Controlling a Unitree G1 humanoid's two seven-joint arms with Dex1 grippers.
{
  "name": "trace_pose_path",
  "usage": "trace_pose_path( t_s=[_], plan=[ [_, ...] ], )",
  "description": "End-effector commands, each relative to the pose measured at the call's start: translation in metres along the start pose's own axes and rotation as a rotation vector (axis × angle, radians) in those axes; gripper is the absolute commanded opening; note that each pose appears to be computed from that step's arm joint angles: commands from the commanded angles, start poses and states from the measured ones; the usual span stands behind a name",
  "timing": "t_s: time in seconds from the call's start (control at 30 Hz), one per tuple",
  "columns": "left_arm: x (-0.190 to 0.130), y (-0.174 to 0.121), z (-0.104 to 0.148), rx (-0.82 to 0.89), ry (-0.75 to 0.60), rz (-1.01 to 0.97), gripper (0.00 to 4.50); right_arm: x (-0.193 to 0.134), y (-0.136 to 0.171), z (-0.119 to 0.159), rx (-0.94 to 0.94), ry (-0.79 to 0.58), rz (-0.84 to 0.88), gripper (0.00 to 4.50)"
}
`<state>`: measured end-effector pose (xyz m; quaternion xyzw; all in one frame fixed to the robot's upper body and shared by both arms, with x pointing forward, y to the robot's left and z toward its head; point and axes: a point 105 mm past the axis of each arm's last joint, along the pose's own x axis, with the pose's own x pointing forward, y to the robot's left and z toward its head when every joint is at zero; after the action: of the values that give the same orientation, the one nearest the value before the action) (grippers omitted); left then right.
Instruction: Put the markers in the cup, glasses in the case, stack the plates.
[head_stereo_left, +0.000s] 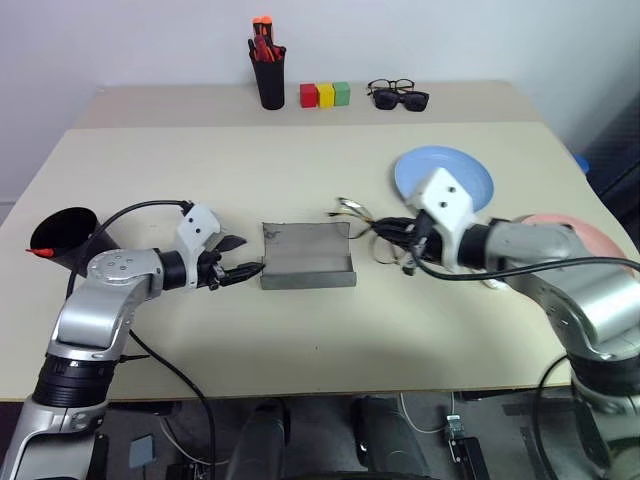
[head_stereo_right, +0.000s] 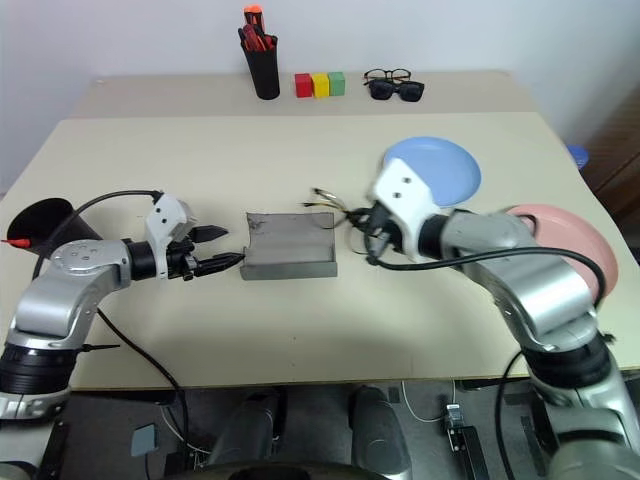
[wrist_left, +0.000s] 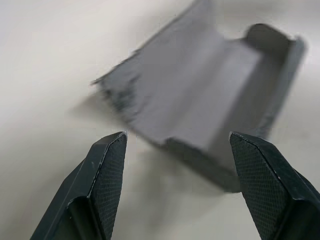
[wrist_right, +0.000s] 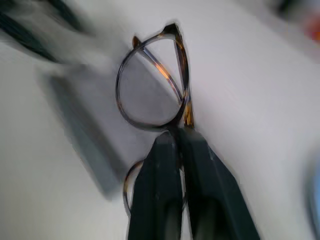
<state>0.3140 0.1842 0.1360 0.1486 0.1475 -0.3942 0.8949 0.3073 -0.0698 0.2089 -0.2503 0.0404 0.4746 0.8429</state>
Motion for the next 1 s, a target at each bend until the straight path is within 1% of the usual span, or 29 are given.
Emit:
trace_pose_path(
  t_s=[0.03,0.1,0.23,0.33,0.43,0.53,0.57,0.63,0.67,0.7,0.77,0.87,1.0],
  plan=[
    [-0.012,0.002,0.005,0.037,-0.011,0.040,3.36,0.039,0.007,0.000,-0.127,0.013,0.105,0.03],
    [-0.015,0.001,0.004,0.038,-0.006,0.056,3.36,0.056,0.003,-0.007,-0.142,0.038,0.114,0.03],
    [-0.020,-0.001,0.008,0.031,-0.021,0.077,3.36,0.067,-0.006,-0.026,-0.172,0.098,0.100,0.03],
    [-0.023,-0.002,0.009,0.026,-0.028,0.094,3.36,0.061,0.005,-0.038,-0.143,0.136,0.167,0.03],
    [-0.023,0.000,0.010,0.026,-0.029,0.108,3.36,0.052,0.019,-0.035,-0.125,0.123,0.249,0.03],
    [-0.017,0.005,0.021,0.018,-0.068,0.109,3.36,0.054,0.014,-0.028,-0.106,0.100,0.212,0.94],
    [-0.013,0.008,0.026,0.016,-0.086,0.113,3.36,0.056,0.010,-0.025,-0.106,0.092,0.180,1.38],
    [-0.005,0.016,0.038,0.006,-0.120,0.118,2.82,0.057,0.001,-0.019,-0.100,0.071,0.123,2.35],
    [0.000,0.018,0.045,0.011,-0.139,0.116,2.48,0.057,-0.001,-0.017,-0.095,0.064,0.110,2.92],
    [0.010,0.021,0.056,0.011,-0.168,0.112,1.93,0.054,-0.002,-0.014,-0.095,0.051,0.102,2.95],
    [0.029,0.027,0.075,0.004,-0.207,0.113,1.00,0.048,-0.002,-0.010,-0.099,0.027,0.094,2.95],
    [0.063,0.026,0.094,-0.024,-0.206,0.058,1.00,0.033,-0.001,-0.008,-0.097,-0.002,0.078,2.95],
    [0.104,0.024,0.091,-0.003,-0.056,-0.031,1.00,0.003,0.008,-0.011,-0.099,-0.040,0.066,2.95]
  ],
)
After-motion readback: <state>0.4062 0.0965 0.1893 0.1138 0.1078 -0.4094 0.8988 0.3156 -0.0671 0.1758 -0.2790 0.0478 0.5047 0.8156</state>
